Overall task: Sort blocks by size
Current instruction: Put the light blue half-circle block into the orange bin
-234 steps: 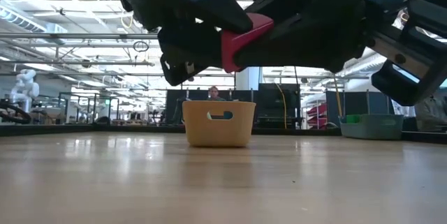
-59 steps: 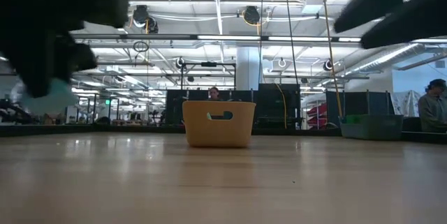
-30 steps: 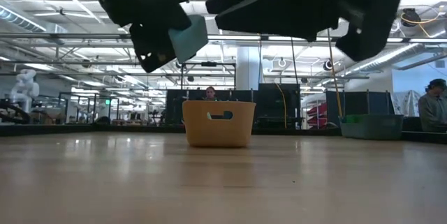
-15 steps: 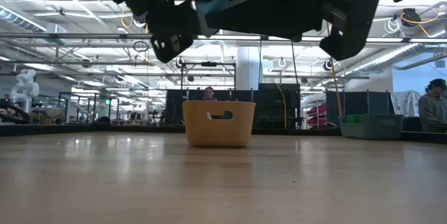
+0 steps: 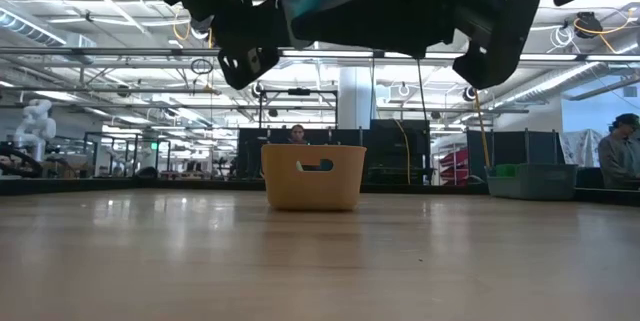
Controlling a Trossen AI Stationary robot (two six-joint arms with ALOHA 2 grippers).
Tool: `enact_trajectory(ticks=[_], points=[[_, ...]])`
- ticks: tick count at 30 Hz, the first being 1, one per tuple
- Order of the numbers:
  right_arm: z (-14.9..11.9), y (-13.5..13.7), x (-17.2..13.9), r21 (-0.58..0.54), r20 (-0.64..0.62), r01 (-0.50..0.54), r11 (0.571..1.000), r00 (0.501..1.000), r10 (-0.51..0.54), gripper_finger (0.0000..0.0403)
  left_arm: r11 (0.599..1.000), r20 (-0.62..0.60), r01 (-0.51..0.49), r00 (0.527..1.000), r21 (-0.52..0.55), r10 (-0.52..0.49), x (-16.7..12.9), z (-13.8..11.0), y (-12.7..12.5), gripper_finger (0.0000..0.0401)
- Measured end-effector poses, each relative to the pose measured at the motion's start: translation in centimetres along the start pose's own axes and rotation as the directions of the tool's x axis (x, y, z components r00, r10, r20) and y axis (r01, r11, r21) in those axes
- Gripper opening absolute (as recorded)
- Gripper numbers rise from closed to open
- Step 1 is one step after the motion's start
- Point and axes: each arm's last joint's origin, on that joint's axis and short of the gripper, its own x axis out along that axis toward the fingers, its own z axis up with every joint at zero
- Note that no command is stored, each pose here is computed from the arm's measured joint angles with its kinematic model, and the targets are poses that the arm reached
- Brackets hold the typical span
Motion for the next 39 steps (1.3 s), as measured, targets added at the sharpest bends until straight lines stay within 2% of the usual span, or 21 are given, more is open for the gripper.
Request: enact_trajectory(ticks=[5,10,14,18,21,23,25,27,31,35,39], points=[[0.0,-0.2,0.0,0.001,0.011,-0.003,1.000,1.000,0.003,0.0084,0.999,0.009,0.044,0.999,0.002,-0.044,0.0,0.2,-0.2,0.0142],[0.0,-0.3,0.0,-0.005,0.011,0.004,1.000,1.000,-0.004,0.0053,0.999,0.014,0.037,0.999,0.001,-0.037,0.0,0.3,0.0,0.0145],[0.0,-0.1,0.0,-0.001,0.005,0.003,1.000,1.000,-0.003,0.0051,1.000,0.018,0.015,1.000,-0.004,-0.015,0.0,0.4,0.3,0.0146],[0.4,0.3,-0.3,0.004,-0.016,0.002,1.000,1.000,-0.002,0.0051,0.999,-0.058,0.038,0.998,-0.024,-0.039,-0.7,0.5,0.6,0.0146],[0.8,0.7,-0.7,0.018,-0.060,0.018,1.000,0.998,-0.017,0.0051,0.999,-0.108,0.014,0.994,-0.032,-0.017,-1.2,0.1,0.3,0.0147],[0.9,0.9,-1.0,0.032,-0.076,-0.002,1.000,0.997,0.005,0.0053,0.999,-0.120,0.008,0.993,-0.040,-0.012,-1.3,0.0,0.1,0.0147],[0.7,1.7,-1.7,0.043,-0.102,-0.090,0.995,0.990,0.094,0.0054,0.998,-0.183,0.000,0.983,-0.061,-0.012,-1.7,-0.8,0.1,0.0146],[0.8,2.2,-2.0,0.064,-0.095,-0.149,0.987,0.983,0.154,0.0053,0.998,-0.169,0.023,0.985,-0.058,-0.033,-1.6,-0.6,-0.2,0.0146],[1.4,1.6,-3.0,0.097,-0.128,-0.132,0.987,0.981,0.144,0.0052,0.997,-0.122,0.063,0.990,-0.037,-0.067,-2.2,0.0,-1.2,0.0147],[2.0,2.3,-4.9,0.166,-0.174,-0.205,0.965,0.957,0.233,0.0052,0.991,-0.133,0.131,0.983,0.004,-0.130,-2.6,-0.4,-2.5,0.0147],[2.9,2.4,-7.5,0.241,-0.222,-0.222,0.945,0.935,0.276,0.0052,0.996,-0.080,0.082,0.994,0.038,-0.079,-2.4,-0.8,-3.6,0.0152]])
